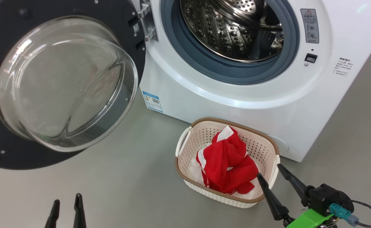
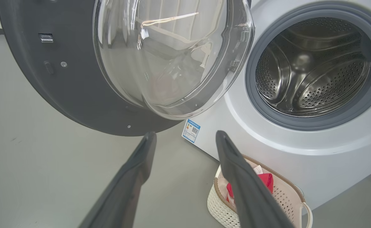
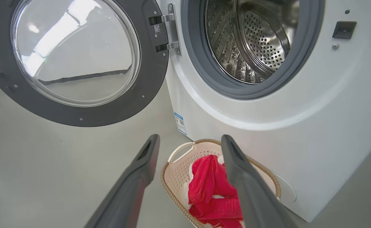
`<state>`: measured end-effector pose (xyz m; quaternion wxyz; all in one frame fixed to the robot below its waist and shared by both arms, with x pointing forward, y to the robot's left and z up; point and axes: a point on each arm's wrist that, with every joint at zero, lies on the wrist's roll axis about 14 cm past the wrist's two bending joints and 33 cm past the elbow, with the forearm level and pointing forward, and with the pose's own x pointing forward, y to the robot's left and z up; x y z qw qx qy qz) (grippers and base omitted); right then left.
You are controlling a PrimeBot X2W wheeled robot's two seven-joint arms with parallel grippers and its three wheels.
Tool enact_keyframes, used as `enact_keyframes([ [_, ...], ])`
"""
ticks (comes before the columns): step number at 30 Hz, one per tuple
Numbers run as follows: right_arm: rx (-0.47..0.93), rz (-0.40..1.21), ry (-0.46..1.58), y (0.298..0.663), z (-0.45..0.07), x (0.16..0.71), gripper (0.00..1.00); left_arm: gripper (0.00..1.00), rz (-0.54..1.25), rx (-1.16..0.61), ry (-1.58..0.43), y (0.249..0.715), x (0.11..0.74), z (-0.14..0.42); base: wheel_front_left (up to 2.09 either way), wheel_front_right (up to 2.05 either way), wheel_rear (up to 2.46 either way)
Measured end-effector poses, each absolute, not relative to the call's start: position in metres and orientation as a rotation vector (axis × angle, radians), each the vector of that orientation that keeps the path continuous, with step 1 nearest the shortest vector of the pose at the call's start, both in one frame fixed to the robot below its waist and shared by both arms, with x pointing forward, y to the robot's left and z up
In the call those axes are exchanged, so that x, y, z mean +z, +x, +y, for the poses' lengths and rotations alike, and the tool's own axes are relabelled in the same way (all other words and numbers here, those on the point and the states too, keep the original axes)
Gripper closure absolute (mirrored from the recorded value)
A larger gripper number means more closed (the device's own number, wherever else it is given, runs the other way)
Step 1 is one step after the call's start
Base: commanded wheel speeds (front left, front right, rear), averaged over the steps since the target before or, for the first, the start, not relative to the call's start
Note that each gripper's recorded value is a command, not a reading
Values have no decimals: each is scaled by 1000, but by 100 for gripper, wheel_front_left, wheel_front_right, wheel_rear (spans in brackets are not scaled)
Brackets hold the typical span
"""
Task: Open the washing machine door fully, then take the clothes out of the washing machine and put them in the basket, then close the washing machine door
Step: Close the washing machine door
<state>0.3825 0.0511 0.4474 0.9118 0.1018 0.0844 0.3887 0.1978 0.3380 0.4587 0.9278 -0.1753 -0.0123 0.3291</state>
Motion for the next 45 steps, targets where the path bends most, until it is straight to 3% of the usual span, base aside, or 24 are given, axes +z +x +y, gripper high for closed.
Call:
enact_keyframes([
  [5, 807, 179, 211, 382, 53, 447, 0, 0, -21, 686, -363, 194, 457, 338, 0, 0, 0],
  [8, 804, 180, 212, 382, 52, 446, 0, 78, -35, 683, -360, 195, 462, 338, 0, 0, 0],
  [9, 801, 180, 213, 383, 52, 446, 0, 100, -46, 686, -364, 195, 464, 340, 0, 0, 0],
  [14, 781, 172, 226, 385, 49, 449, 0, 100, -174, 691, -325, 200, 502, 359, 0, 0, 0],
  [26, 722, 178, 252, 385, 37, 447, 0, 100, -719, 677, 24, 205, 706, 430, 0, 0, 0],
  [31, 697, 172, 268, 388, 33, 447, 0, 100, -879, 691, 22, 195, 765, 464, 0, 0, 0],
  [35, 681, 182, 276, 391, 30, 443, 0, 100, -872, 728, -30, 200, 772, 497, 0, 0, 0],
  [40, 669, 200, 279, 393, 28, 434, 0, 100, -752, 835, -205, 209, 732, 548, 0, 0, 0],
  [45, 664, 215, 286, 394, 28, 428, 0, 100, -490, 899, -449, 224, 673, 581, 0, 0, 0],
])
